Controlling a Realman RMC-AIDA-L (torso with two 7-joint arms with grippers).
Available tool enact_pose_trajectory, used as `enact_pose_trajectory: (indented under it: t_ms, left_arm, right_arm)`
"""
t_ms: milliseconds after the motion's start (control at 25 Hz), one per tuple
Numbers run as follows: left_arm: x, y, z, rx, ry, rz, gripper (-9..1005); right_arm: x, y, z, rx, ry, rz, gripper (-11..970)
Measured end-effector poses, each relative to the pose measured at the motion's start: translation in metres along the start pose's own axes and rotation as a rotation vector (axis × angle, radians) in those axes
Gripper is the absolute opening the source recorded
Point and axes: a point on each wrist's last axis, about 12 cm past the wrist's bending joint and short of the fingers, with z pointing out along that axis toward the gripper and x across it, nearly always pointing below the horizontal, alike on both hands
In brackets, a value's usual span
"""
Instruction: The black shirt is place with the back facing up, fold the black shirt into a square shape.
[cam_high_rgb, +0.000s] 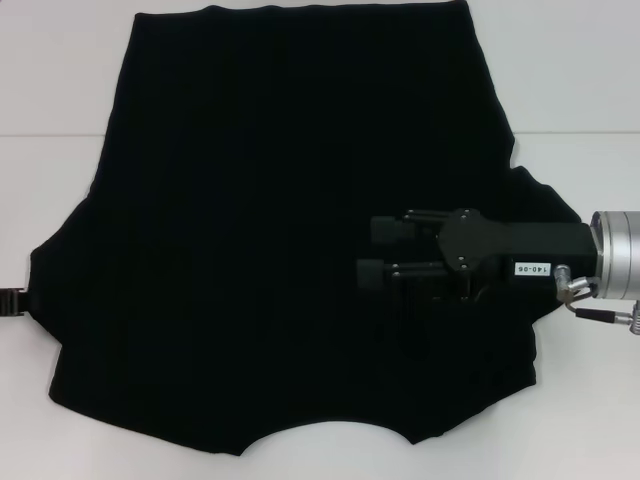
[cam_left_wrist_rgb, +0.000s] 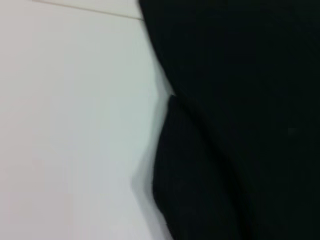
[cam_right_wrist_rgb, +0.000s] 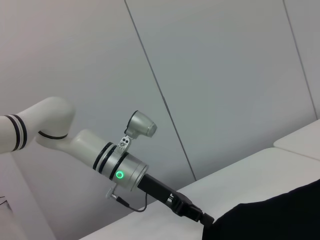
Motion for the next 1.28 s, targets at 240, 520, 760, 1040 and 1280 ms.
enact_pose_trajectory:
  t_ms: [240,520,760,1040,1280]
  left_arm:
    - [-0.001,0.004,-0.001,-0.024,-0.013,-0.005,-1]
    - [-0.002,0.006,-0.004,-0.036,-0.026,-0.008,-1]
    - [-0.003,0.01,-0.008,-0.048,-0.046,-0.026,0]
    - [-0.003,0.017,-0.013,-0.079,-0.076,-0.048,0]
    - [-0.002,0.021,-0.014,-0.099,-0.089,-0.059,0]
  right_arm:
    - [0.001,0.0,0.001,-0.001,-0.003,0.003,835]
    - [0.001,0.001,0.001,-0.003,-0.004,0.005,835]
    - [0.0,0.001,0.001,-0.003,-0.011,0.005,836]
    - [0.001,0.001,0.001,-0.001,-0.016,0.009,836]
    - [0.002,0.001,0.001,-0.002,-0.022,0.017,835]
